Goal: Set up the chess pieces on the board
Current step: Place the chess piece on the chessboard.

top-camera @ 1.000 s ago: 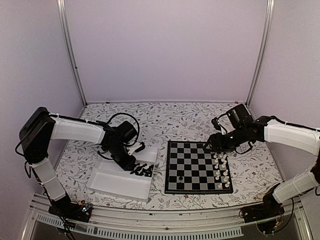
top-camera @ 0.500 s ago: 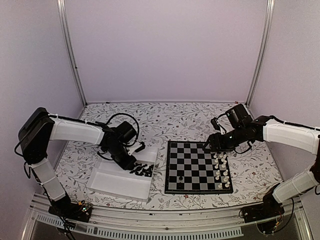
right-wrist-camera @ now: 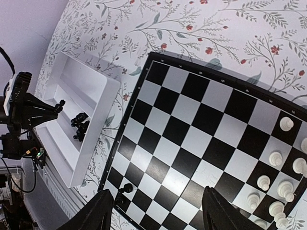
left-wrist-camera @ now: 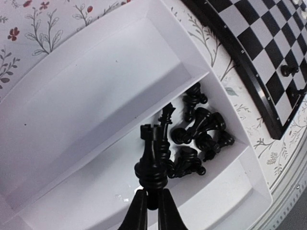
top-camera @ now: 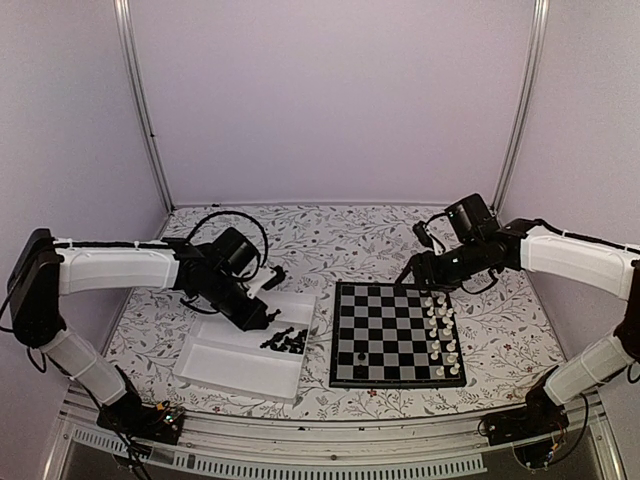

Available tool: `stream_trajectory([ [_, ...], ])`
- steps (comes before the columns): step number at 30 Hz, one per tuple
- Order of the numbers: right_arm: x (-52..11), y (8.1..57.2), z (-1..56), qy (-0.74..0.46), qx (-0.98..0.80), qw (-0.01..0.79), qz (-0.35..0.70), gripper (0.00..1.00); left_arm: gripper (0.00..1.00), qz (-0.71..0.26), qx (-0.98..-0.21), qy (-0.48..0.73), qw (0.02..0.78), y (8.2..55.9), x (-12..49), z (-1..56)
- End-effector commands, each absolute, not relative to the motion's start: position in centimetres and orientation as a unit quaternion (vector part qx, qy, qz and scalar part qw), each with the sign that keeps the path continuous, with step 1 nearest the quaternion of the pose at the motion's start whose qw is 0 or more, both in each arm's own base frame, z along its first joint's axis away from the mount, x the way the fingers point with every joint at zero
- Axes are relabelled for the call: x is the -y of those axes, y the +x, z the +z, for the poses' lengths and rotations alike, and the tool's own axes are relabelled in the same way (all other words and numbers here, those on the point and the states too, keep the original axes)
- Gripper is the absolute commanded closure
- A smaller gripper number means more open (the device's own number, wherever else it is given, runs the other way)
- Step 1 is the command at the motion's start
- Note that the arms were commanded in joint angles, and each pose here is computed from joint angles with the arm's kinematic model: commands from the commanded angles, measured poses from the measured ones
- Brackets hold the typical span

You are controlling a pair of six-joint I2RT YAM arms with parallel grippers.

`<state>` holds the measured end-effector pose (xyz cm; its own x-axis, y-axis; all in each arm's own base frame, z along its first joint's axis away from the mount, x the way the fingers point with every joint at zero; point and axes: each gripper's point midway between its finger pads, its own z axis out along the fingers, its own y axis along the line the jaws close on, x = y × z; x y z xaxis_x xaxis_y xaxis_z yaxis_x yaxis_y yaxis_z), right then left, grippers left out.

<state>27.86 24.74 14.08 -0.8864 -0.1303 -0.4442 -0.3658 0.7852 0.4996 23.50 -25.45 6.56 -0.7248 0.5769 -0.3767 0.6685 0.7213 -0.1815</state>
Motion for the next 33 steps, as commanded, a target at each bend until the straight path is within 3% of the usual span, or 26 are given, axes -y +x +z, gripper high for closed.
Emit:
stream_trajectory([
  [1,-28.1,28.2,17.3,-0.169,-0.892,0.203,0.368,0.34,0.92,-0.210,-0.895,0.342,0.195,24.1,28.4,9.9],
  [8,-33.4,27.5,20.2,-0.224,-0.839,0.167,0.467,0.34,0.92,-0.288,-0.853,0.353,0.253,24.8,34.2,15.4],
  [16,-36.8,27.5,20.9,-0.238,-0.808,0.135,0.521,0.37,0.92,-0.331,-0.826,0.377,0.256,24.2,38.9,17.5],
  [33,-37.8,26.7,20.4,-0.237,-0.796,0.101,0.548,0.46,0.91,-0.339,-0.816,0.391,0.257,23.5,40.5,18.1],
])
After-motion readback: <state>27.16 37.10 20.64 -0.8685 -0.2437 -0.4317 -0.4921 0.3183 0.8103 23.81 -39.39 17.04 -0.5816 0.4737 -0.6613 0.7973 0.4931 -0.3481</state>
